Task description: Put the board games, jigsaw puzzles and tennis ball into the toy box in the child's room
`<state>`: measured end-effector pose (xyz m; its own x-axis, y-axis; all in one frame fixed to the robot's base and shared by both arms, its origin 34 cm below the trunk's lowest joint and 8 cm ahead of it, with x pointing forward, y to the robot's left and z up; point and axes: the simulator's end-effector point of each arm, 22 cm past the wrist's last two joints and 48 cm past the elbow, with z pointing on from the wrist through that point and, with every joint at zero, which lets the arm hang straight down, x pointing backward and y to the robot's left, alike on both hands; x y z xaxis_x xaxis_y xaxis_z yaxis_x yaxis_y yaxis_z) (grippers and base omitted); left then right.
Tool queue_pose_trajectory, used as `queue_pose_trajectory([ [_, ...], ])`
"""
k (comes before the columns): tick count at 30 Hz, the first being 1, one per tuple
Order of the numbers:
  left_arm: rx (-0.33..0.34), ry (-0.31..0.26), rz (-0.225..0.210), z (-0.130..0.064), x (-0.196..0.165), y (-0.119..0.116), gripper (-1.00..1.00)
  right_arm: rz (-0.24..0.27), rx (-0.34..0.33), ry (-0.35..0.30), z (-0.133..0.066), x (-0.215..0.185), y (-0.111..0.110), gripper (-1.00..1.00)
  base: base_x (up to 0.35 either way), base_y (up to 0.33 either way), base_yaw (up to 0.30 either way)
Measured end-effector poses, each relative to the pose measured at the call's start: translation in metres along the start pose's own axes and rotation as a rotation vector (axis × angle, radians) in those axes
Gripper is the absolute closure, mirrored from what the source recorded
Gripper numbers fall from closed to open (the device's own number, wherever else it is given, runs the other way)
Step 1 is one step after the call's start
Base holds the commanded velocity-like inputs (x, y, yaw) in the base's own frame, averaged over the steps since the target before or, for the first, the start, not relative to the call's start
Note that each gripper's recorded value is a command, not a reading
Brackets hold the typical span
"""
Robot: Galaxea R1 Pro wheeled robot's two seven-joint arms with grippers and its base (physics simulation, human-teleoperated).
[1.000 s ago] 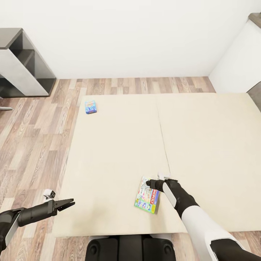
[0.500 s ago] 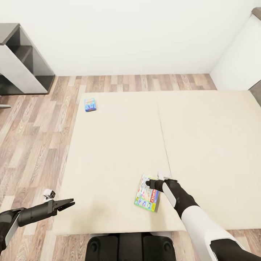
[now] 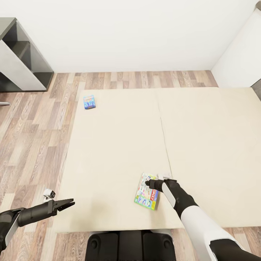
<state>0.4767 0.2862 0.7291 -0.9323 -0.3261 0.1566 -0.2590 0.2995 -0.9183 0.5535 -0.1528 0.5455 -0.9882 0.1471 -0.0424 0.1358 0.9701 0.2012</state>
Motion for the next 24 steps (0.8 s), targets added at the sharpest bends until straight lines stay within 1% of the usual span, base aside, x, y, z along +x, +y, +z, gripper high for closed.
queue_pose_trajectory([
  [6, -0.002, 0.002, -0.006, 0.0, 0.002, 0.003, -1.0, -0.011, 0.002, 0.004, 0.0, 0.0, 0.0, -1.0, 0.0, 0.0, 0.0],
  [10, -0.003, 0.003, -0.009, 0.0, 0.005, 0.004, -1.0, -0.006, 0.0, -0.009, 0.0, -0.001, 0.0, -1.0, 0.0, 0.0, 0.0],
  [24, -0.007, 0.007, -0.021, -0.001, 0.012, 0.009, -1.0, -0.005, -0.006, -0.023, 0.001, -0.001, 0.001, -1.0, 0.0, 0.0, -0.012],
])
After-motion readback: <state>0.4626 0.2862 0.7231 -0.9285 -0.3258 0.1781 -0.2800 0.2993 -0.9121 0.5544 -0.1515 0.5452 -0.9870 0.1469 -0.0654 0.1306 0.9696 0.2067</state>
